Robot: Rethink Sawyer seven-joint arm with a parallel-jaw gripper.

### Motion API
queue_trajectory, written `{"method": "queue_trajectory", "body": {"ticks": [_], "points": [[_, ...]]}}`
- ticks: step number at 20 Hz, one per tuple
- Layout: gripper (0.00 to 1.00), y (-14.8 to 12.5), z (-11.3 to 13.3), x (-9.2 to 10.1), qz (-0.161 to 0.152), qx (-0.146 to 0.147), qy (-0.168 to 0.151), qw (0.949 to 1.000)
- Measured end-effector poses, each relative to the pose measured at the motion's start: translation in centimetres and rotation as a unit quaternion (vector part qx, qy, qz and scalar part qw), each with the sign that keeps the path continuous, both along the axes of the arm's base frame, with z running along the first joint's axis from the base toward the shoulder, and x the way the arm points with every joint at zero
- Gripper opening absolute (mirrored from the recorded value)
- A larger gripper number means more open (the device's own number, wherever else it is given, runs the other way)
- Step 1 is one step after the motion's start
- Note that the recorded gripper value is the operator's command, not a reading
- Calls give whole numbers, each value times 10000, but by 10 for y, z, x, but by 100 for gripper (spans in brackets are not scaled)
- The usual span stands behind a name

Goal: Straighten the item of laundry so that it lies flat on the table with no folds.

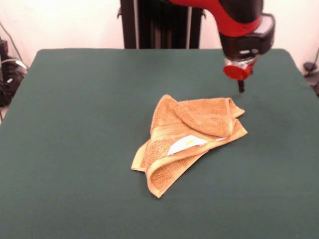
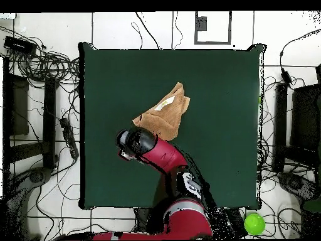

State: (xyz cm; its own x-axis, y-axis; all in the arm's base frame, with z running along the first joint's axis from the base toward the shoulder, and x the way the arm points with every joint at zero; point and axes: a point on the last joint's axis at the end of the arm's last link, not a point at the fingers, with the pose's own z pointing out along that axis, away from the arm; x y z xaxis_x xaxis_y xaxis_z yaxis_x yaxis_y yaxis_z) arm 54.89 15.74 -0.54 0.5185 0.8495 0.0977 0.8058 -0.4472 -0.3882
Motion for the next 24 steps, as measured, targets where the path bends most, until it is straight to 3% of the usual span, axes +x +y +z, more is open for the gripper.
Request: {"method": "queue_trajectory", "body": {"ticks": [7,15,24], "points": [[100,-54,8,9,329,-513,94,9981],[100,-95,37,16,434,-759,306,9957],[100,-112,58,29,357,-957,61,9948]]}}
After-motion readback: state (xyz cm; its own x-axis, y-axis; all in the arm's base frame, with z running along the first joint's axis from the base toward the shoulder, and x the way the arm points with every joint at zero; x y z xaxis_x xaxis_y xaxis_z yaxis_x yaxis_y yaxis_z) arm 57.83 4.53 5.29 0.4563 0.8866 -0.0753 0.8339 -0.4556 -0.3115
